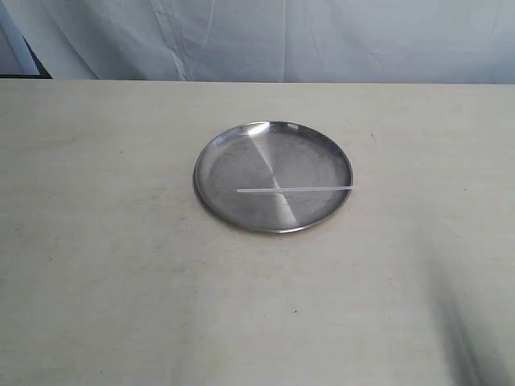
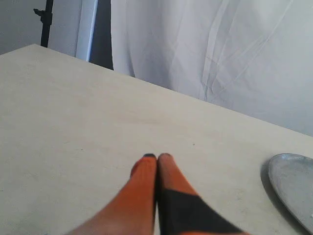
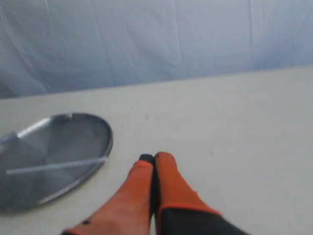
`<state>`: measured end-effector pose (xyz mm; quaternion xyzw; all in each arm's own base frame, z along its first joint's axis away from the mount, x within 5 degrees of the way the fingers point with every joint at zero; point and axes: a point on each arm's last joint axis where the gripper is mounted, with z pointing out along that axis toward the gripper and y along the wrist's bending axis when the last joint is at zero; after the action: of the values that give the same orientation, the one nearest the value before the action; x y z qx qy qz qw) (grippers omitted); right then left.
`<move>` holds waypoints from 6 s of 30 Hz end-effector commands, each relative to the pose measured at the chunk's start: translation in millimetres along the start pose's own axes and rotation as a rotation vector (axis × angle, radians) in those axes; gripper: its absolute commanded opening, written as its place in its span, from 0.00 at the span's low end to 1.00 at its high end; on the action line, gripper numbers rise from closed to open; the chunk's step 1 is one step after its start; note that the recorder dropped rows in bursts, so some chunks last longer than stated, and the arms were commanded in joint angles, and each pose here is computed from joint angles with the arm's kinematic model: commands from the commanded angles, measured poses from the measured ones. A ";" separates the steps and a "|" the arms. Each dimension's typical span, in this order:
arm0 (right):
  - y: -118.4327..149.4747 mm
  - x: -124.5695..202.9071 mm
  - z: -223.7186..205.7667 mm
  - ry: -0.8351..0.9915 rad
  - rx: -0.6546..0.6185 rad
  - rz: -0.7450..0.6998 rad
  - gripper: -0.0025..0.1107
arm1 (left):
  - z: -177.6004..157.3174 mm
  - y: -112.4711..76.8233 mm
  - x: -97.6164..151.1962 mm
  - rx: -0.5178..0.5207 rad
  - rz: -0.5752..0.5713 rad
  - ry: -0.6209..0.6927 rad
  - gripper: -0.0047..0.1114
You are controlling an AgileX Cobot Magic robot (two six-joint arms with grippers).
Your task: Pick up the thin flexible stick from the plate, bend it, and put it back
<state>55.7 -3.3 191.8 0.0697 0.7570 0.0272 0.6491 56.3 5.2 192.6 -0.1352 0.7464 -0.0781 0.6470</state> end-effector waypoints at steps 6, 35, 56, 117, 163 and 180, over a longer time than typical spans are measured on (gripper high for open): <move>5.1 -48.2 -14.8 -0.563 -0.101 0.148 0.03 | -0.4 0.2 0.4 0.001 0.010 -0.004 0.04; 28.0 -189.3 152.8 0.542 -0.034 -0.422 0.01 | -0.4 0.2 0.4 0.001 0.010 -0.004 0.04; 126.3 -71.5 342.0 1.103 -0.538 -0.793 0.54 | -0.4 0.2 0.3 0.002 0.009 -0.006 0.04; 165.9 -102.2 286.9 1.095 -0.494 -0.518 0.01 | -0.4 0.2 0.3 0.002 0.009 -0.006 0.04; 105.7 -70.0 18.7 0.612 -0.920 0.113 0.01 | 62.5 -150.0 -90.2 1.257 -0.479 0.593 0.04; 108.8 -60.5 37.7 0.577 -0.892 0.149 0.01 | 58.5 -194.3 -102.4 1.376 -0.268 0.438 0.25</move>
<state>107.8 90.8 262.0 -0.1588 0.8164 0.3999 0.3852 140.0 -135.6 325.3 0.2194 0.6213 -0.6396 0.3960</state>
